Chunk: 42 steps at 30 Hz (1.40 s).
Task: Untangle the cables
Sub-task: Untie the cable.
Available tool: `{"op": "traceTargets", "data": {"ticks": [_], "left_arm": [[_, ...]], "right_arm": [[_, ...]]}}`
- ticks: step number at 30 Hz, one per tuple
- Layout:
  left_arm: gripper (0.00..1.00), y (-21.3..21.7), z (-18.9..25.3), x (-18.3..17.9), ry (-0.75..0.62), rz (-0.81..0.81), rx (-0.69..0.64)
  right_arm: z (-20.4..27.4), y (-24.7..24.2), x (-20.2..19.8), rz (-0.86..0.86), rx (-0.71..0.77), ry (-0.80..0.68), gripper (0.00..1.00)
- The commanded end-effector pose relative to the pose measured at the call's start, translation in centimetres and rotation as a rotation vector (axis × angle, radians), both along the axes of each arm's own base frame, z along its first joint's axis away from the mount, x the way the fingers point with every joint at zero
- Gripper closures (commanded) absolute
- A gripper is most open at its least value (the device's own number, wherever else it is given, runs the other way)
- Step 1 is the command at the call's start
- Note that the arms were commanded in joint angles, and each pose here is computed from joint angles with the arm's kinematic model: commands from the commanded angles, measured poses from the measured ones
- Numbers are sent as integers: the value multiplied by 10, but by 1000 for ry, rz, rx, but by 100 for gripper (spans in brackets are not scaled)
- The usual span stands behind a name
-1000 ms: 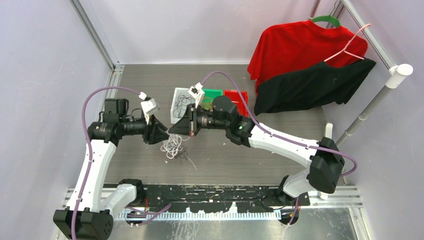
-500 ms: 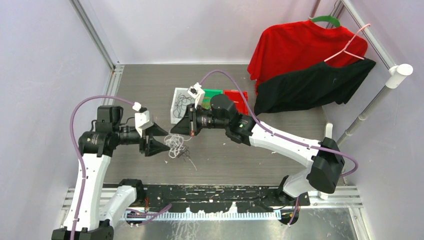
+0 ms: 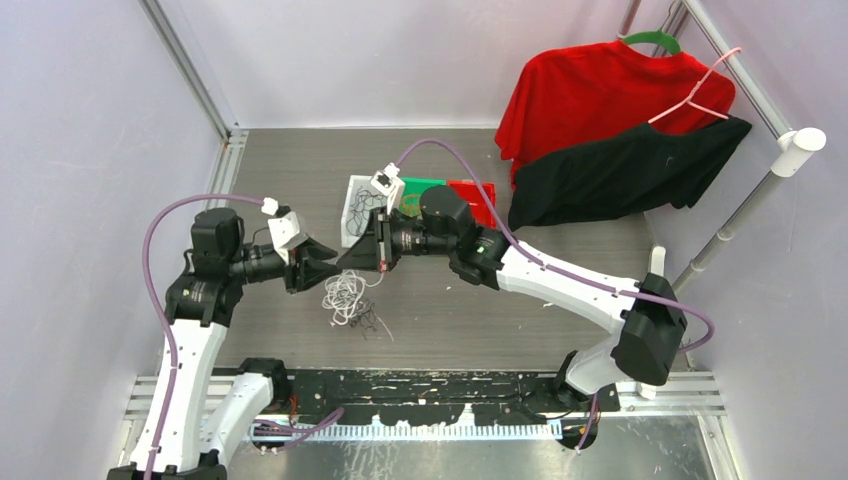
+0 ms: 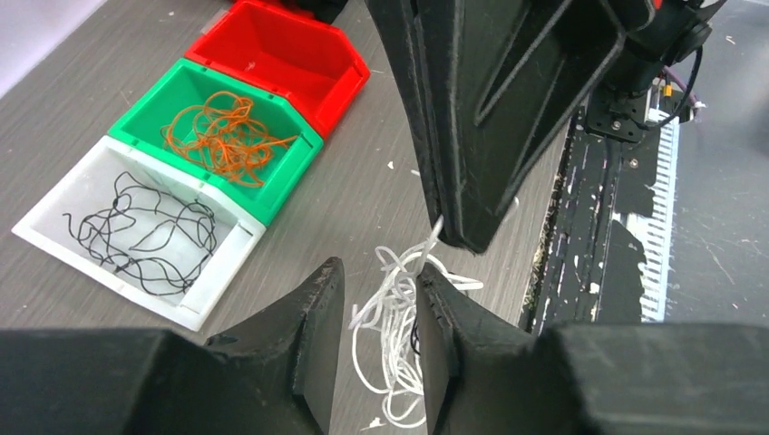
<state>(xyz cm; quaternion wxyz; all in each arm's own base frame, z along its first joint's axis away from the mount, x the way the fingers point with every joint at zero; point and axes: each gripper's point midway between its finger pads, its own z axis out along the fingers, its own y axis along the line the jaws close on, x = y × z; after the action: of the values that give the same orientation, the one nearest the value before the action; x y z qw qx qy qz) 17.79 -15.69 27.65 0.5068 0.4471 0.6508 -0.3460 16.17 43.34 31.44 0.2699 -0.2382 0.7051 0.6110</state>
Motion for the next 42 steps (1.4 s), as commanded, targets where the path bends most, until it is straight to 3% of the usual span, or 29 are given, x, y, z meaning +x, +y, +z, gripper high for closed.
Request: {"op": "traceTargets", "data": {"ticks": [1,6,9,14,17,22,24,35,42], "left_arm": [[67,-2,10,17,-37,35,-25],[68,-8,15,11,28,0,-71],[58,-13,18,-5,48,-72,-87],[55,-14,13,-20,41,-137,-75],[64,-12,17,-5,23,-69,-77],[92,-4,28,22,-47,102,-122],[97,-1,28,26,-64,137,-131],[100,2,37,34,-83,177,-130],[100,45,26,85,-201,468,22]], "right_arm": [[38,11,-7,50,106,-31,99],[32,11,-5,37,96,-31,99],[31,9,-4,23,93,-36,99],[33,9,-5,30,98,-34,99],[36,10,-9,50,113,-23,99],[34,9,-14,70,113,-9,99],[33,5,-15,64,111,-12,99],[32,-14,-24,57,94,-16,99],[17,-35,-39,74,-4,7,95]]}}
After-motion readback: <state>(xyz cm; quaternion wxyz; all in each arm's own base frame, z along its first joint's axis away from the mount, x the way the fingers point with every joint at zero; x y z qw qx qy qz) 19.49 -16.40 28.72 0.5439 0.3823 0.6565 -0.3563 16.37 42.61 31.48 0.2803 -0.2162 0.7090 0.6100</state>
